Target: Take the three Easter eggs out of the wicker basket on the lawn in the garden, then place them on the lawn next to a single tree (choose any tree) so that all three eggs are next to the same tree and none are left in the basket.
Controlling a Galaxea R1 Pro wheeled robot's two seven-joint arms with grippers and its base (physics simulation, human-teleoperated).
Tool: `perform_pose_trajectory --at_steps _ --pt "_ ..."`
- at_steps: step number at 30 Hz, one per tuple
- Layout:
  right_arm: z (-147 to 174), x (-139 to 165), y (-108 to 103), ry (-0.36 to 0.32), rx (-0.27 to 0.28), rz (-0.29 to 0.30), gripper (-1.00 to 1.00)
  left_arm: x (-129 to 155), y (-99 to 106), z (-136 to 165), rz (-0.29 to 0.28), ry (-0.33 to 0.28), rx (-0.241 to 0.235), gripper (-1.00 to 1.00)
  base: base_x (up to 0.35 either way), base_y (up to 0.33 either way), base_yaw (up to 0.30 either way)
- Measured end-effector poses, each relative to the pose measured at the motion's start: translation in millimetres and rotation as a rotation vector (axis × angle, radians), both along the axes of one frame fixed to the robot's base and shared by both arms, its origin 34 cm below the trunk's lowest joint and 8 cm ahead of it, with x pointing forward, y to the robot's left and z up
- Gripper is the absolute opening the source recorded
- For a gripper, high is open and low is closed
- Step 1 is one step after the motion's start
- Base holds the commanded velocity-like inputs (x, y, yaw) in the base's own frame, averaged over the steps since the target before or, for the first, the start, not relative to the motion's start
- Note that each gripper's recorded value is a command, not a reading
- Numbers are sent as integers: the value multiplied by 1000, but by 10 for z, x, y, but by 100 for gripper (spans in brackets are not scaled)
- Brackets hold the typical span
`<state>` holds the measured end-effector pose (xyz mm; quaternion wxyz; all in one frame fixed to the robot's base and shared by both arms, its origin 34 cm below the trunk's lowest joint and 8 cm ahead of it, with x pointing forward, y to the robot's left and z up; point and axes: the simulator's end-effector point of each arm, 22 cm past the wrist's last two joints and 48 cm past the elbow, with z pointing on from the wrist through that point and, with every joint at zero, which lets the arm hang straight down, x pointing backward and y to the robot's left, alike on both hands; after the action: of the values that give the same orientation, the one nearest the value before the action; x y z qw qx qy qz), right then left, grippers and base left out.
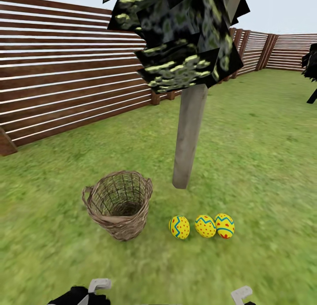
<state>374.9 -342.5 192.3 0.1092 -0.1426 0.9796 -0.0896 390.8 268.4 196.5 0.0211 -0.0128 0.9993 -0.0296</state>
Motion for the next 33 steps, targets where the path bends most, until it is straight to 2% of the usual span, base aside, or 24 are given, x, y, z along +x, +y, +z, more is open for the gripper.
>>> perform_pose_trajectory --at_steps 3,7,11,15,18,28,33 --pt "57 -29 5 0 2 2 100 -114 57 30 75 11 5 100 0 0 0" --pt "126 -100 23 10 5 4 100 -337 156 70 117 39 28 100 0 0 0" --pt "189 -191 76 25 11 5 100 -507 162 113 121 40 52 100 0 0 0" --pt "248 -338 87 46 13 5 100 -670 195 168 118 40 130 100 0 0 0" --pt "303 -409 73 58 11 4 100 -712 197 224 120 21 168 100 0 0 0" --pt "385 -466 22 73 2 4 100 -1092 290 279 115 59 189 100 0 0 0" --pt "386 -467 15 73 1 3 100 -1161 326 277 114 69 193 100 0 0 0"
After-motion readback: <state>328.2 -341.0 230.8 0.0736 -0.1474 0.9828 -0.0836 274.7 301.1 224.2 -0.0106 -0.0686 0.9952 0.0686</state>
